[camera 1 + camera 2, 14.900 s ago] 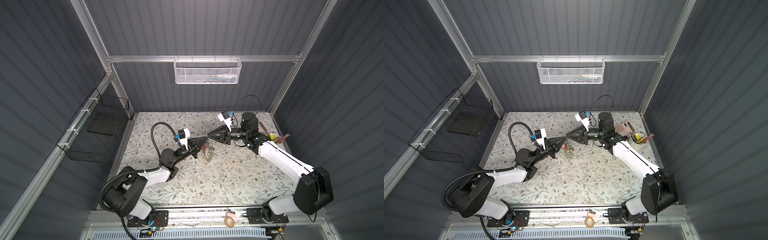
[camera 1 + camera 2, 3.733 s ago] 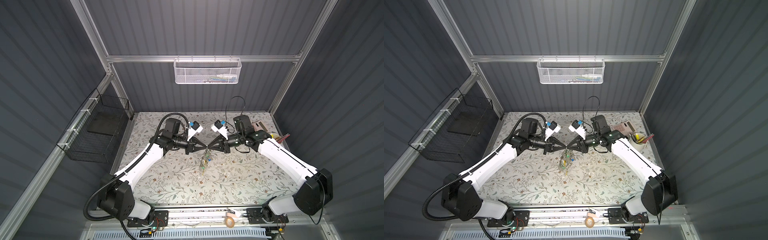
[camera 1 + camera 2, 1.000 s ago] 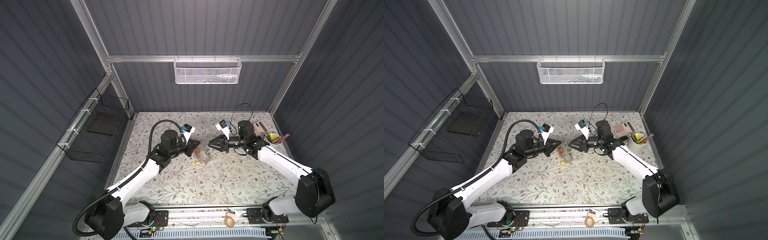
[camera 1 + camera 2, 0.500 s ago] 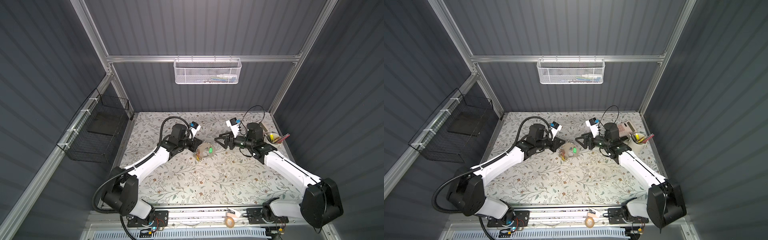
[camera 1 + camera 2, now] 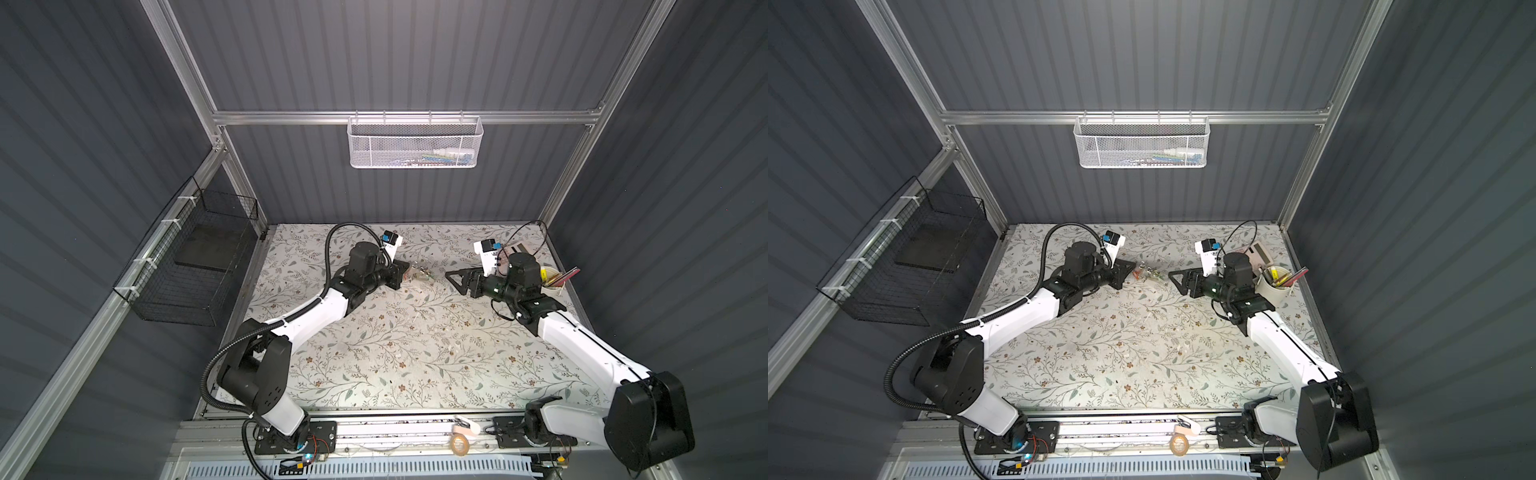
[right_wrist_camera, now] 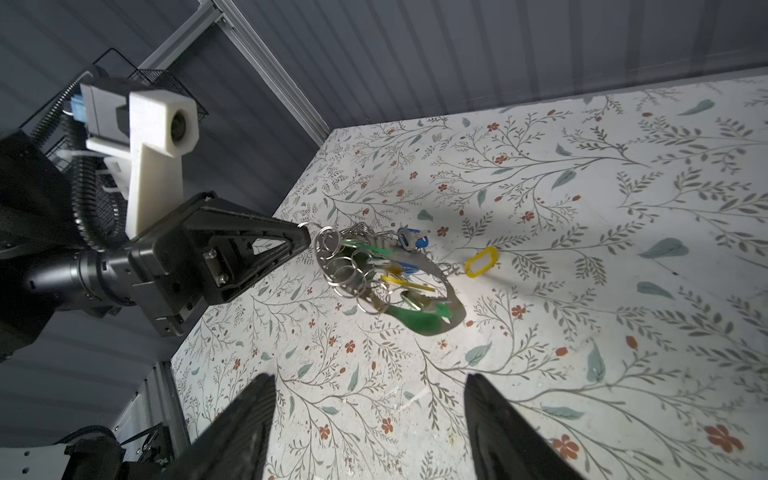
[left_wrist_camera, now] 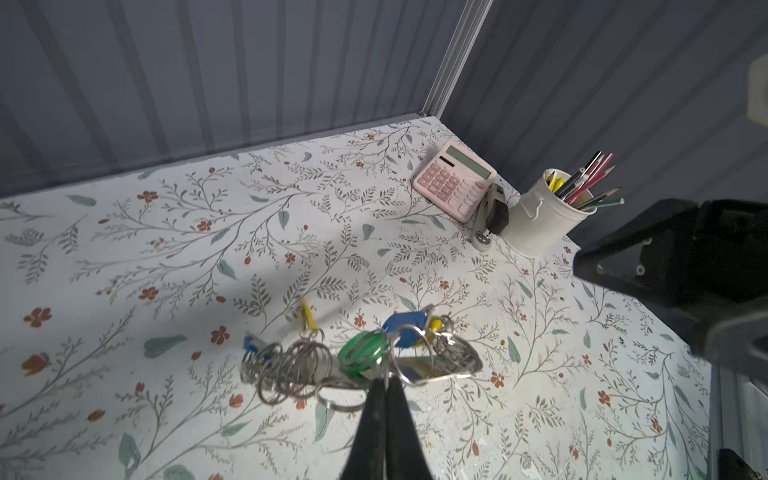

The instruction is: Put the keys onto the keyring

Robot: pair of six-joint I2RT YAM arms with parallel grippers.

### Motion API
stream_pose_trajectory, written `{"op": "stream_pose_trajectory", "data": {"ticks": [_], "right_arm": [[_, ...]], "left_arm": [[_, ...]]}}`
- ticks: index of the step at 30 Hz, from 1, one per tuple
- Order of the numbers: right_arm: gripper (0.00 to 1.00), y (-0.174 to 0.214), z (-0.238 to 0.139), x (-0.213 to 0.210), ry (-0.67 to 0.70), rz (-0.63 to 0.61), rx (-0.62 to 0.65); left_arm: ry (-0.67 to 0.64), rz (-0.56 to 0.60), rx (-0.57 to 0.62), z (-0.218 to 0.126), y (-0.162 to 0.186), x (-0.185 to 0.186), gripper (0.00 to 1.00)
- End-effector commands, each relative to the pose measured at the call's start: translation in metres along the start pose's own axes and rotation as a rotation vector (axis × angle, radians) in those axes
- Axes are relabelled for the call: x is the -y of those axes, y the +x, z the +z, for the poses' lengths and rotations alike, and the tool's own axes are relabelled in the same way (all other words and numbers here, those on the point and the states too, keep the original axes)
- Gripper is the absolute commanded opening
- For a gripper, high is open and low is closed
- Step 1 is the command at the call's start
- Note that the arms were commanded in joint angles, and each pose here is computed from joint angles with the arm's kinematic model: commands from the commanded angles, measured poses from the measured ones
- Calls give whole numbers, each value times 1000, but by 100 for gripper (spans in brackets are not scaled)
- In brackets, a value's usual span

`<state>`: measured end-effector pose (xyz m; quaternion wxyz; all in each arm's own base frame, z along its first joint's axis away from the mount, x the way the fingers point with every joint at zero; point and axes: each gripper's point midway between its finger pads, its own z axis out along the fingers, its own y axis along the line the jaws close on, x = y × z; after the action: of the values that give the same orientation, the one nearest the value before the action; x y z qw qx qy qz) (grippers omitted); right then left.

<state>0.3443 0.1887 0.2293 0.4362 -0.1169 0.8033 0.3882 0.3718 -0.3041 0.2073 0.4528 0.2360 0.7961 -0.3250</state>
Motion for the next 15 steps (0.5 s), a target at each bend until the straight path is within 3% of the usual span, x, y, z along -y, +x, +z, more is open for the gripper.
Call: {"op": "stream_pose_trajectory", "data": {"ticks": [1, 5, 8, 9, 11, 12, 15], "right_arm": [[75, 0, -2, 2, 1, 13, 12], [77, -1, -6, 6, 25, 15, 31], [84, -6, -15, 13, 63, 10, 75], [93, -8, -18, 16, 86, 5, 92], [99, -16, -26, 30, 175, 1, 135], [99, -20, -32, 42, 247, 1, 164], [99, -34, -60, 75, 479, -27, 286]], "left_arm": [[15, -69, 35, -11, 20, 2, 8], [-6, -155, -9, -22, 67, -6, 34], [-92, -172, 52, -43, 65, -17, 54], [-134, -168, 90, -52, 55, -23, 60], [-225, -151, 142, -67, 39, -36, 79], [-303, -145, 155, -75, 32, -49, 98], [-617, -180, 140, -102, 29, -105, 100]]}}
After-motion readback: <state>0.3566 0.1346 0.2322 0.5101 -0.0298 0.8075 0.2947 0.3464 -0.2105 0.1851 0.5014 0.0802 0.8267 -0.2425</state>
